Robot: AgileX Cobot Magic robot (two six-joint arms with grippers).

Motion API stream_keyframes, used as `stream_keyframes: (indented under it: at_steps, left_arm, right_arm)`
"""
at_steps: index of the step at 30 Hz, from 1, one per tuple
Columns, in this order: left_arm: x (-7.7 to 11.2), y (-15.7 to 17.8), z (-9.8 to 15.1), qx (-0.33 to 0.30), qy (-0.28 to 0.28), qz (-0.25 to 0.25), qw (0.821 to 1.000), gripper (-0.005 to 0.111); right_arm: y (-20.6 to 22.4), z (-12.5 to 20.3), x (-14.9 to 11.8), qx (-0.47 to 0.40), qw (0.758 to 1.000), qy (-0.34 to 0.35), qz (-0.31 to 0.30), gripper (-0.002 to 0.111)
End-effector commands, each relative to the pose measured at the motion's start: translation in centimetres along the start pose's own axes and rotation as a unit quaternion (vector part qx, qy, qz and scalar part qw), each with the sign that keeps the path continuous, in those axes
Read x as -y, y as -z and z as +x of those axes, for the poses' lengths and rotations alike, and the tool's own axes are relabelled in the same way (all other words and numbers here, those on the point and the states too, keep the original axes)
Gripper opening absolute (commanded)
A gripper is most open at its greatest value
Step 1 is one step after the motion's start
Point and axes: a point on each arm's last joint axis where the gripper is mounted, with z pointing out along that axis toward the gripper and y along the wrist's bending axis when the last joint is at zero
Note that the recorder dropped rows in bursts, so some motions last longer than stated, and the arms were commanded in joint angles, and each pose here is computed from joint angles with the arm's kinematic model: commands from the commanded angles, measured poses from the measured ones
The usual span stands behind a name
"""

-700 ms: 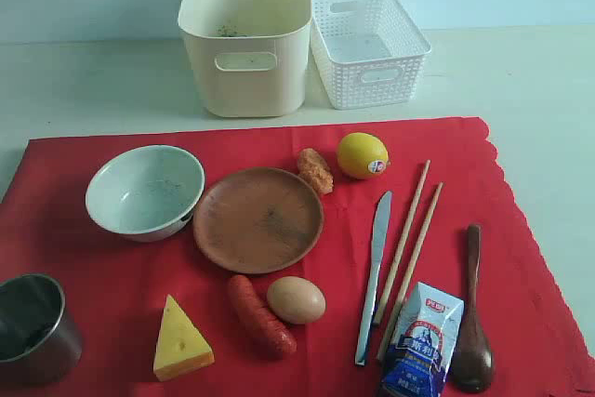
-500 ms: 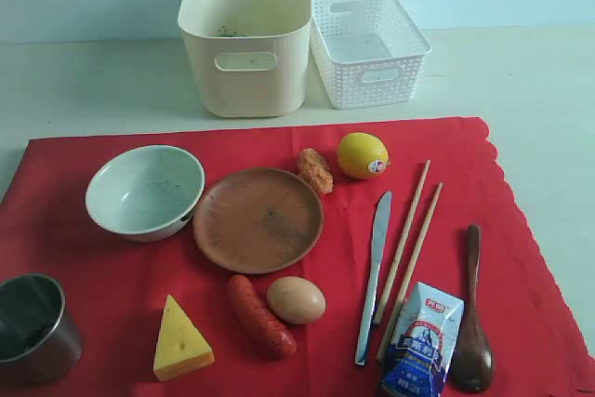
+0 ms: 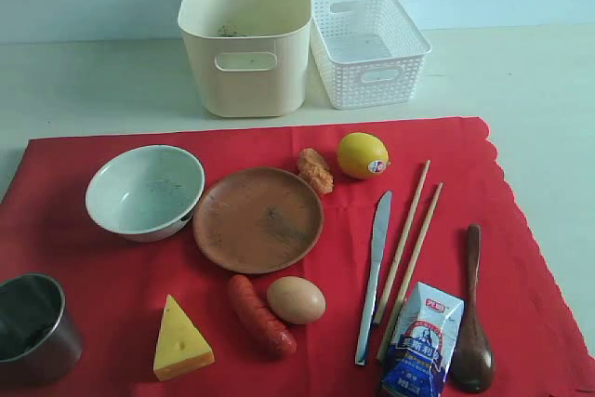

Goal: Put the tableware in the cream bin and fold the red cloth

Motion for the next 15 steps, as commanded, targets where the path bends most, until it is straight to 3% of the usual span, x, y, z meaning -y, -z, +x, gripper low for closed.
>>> stream_keyframes:
  at_steps: [1,8,15]
  left_arm:
    - [0.0,0.1,-0.1,0.006,0.0,0.001,1.0,0.001]
    - [0.0,0.1,-0.1,0.006,0.0,0.001,1.0,0.001]
    - [0.0,0.1,-0.1,0.006,0.0,0.001,1.0,0.001]
  right_arm:
    - [0.0,0.0,0.0,0.005,1.0,0.005,-0.002,0.0]
    - [0.0,-0.4,0.0,0.028,0.999,0.015,-0.001,0.0]
    - [0.4,-2.5,-0.3,0.148,0.989,0.015,-0.019,0.0]
